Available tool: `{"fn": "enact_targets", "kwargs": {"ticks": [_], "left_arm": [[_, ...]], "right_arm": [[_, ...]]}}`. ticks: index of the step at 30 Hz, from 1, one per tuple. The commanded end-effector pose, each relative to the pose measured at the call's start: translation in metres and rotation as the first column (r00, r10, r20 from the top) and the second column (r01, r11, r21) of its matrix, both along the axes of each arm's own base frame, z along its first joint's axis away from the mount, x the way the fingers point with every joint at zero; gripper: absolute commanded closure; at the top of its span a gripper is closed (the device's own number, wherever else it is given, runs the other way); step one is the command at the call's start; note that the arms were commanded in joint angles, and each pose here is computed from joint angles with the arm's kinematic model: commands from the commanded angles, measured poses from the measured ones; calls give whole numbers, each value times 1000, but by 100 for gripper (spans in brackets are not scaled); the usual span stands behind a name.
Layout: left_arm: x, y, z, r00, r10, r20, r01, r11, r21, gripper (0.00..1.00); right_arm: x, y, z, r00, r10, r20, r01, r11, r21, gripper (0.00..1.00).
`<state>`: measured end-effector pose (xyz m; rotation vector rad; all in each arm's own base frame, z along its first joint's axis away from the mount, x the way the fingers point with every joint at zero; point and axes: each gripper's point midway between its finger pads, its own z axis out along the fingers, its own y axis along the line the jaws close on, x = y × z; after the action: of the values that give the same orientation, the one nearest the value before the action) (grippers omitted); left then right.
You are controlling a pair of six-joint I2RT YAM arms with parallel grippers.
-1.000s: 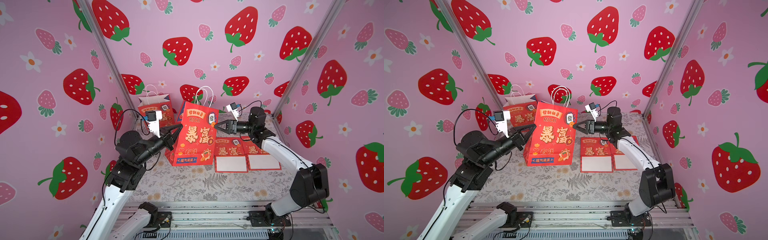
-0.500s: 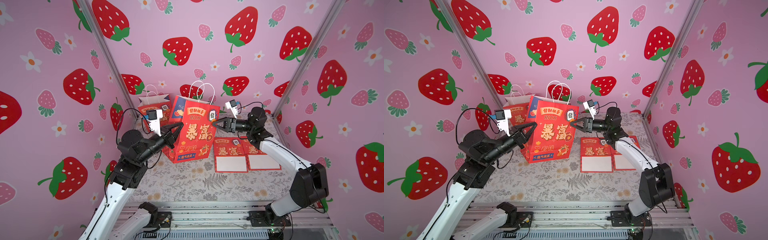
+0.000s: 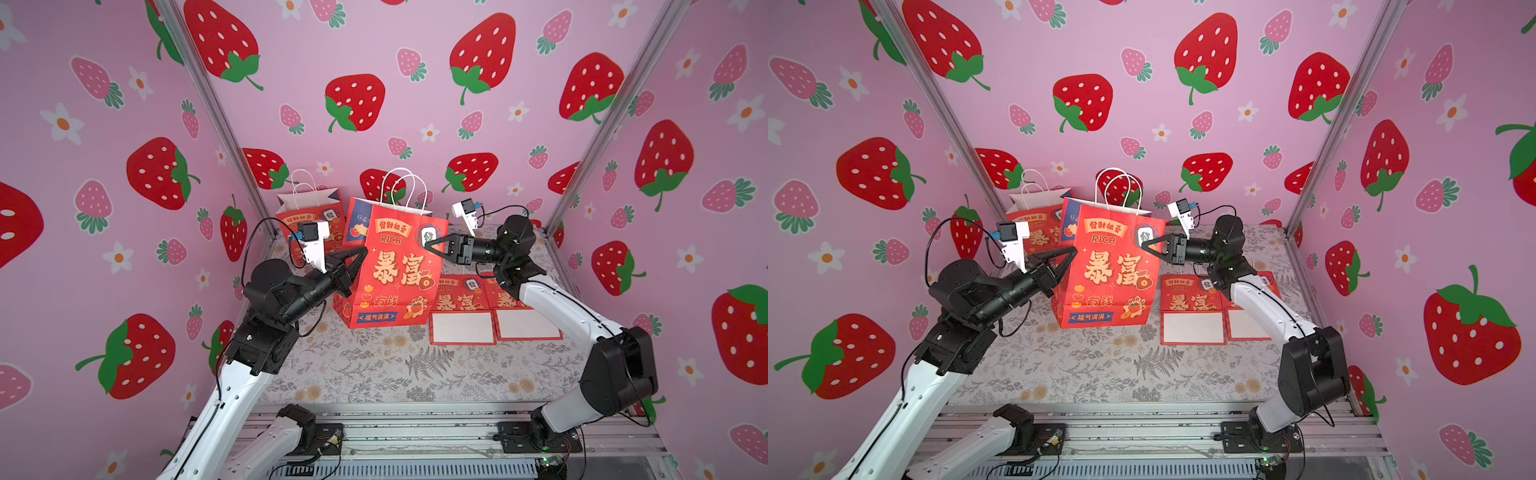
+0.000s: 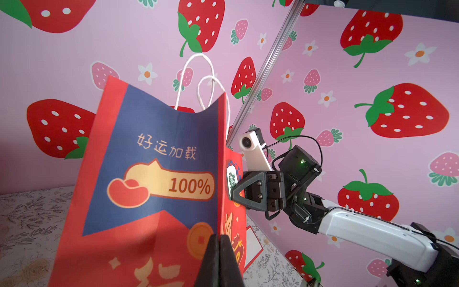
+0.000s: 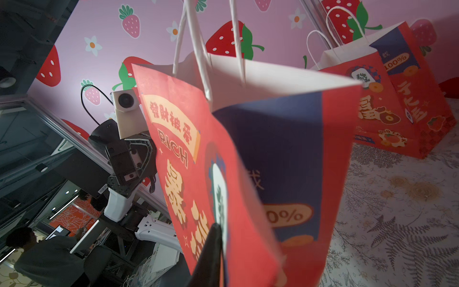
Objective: Put away the paper bag
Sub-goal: Press the paper bag.
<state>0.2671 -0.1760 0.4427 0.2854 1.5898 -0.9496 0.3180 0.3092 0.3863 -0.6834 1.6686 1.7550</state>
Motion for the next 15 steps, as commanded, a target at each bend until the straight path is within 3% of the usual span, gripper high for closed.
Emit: {"fn": "enact_targets", "kwargs": {"ticks": [1, 6, 7, 11, 15], "left_arm": [[3, -5, 10, 999, -30, 17, 30, 999, 11, 100], [6, -2, 7, 1000, -5, 31, 6, 999, -36, 97], [6, -2, 3, 1000, -5, 26, 6, 999, -34, 90], [0, 5, -16, 1000, 21, 4, -21, 1000, 16, 43], [-6, 21, -44, 995, 102, 3, -101, 989, 109, 24]], "right_arm": [[-15, -7, 18, 998, 12, 65, -12, 1000, 4, 93], [-15, -27, 22, 997, -35, 71, 36, 999, -21, 100], [-16, -33, 23, 996, -44, 72, 46, 999, -26, 100], [-15, -59, 26, 995, -76, 71, 79, 996, -48, 100], [-19, -80, 29, 997, -64, 45, 68, 994, -84, 100]]}}
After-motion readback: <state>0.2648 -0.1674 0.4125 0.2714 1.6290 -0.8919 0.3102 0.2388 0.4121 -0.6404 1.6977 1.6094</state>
